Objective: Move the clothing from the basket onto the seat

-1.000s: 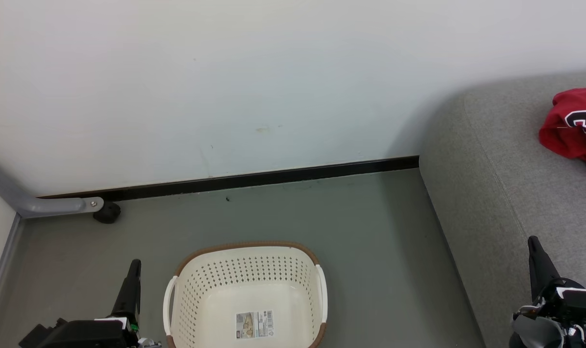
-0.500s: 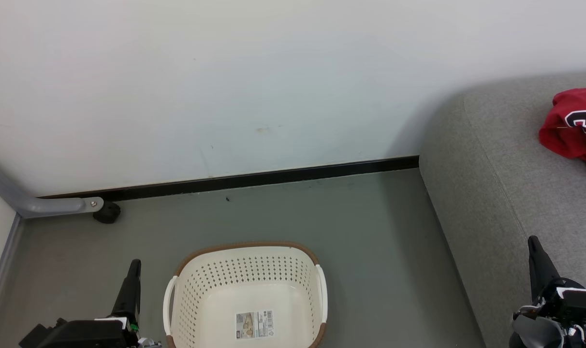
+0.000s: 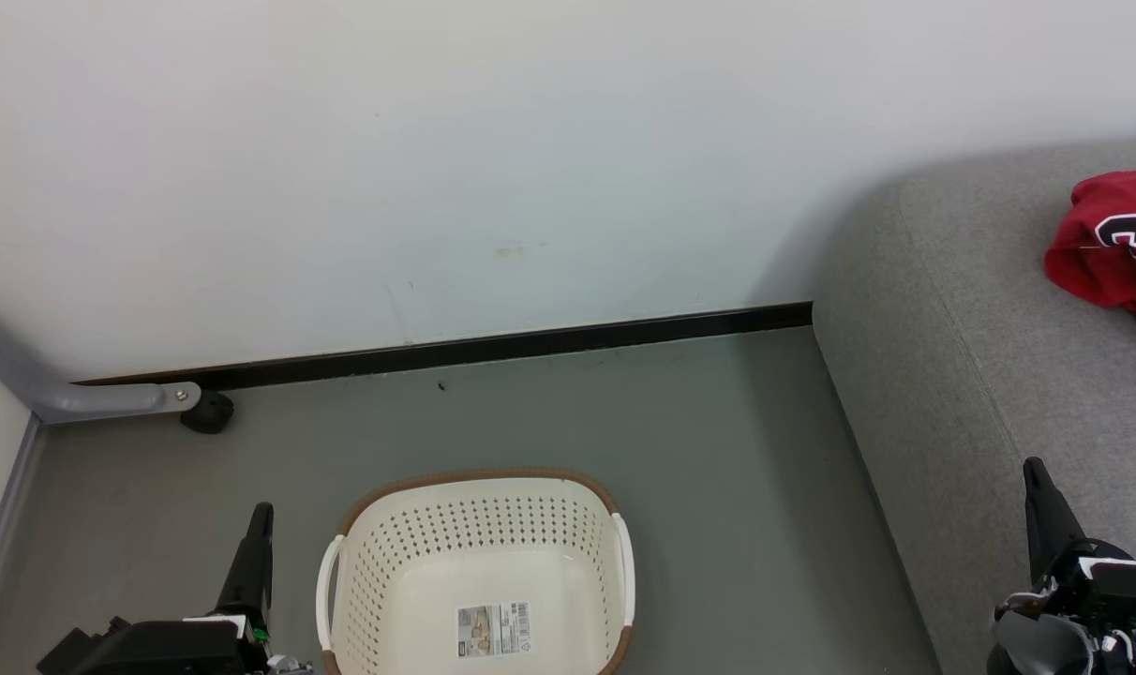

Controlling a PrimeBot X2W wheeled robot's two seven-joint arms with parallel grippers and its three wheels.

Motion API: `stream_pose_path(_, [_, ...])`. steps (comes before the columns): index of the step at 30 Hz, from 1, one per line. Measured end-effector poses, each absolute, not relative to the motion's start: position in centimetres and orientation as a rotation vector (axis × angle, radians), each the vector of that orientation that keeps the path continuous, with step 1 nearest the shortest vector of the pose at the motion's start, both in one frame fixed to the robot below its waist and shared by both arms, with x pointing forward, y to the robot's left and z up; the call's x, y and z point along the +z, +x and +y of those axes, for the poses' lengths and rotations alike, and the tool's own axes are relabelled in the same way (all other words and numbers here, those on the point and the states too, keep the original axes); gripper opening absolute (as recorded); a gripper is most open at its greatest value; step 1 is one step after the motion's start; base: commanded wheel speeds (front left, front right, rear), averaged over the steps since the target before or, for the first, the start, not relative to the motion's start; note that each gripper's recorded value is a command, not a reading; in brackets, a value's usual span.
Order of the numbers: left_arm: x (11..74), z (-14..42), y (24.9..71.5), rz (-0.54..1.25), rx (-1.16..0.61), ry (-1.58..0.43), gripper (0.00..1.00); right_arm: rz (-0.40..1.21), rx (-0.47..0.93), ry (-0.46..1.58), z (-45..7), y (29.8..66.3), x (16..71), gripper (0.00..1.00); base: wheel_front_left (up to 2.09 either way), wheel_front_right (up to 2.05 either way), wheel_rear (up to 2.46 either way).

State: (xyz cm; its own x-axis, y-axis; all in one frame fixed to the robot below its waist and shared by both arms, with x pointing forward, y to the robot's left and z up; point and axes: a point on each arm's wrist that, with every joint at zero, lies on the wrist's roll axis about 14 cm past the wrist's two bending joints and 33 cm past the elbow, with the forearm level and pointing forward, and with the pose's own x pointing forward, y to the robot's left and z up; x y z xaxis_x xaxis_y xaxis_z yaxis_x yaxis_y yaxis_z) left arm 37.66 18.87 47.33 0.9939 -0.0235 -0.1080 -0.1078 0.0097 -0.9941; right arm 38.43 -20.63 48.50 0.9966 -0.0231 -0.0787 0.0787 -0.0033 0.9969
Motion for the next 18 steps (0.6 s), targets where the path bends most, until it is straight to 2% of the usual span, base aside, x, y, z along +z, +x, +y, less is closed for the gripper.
stream_pose_path(18, [47.38,18.87,37.67,0.102,0.065,-1.561,0.0,0.043,-0.08,1.573,-20.63,38.43,48.51,0.0,0.0,0.0,0.0])
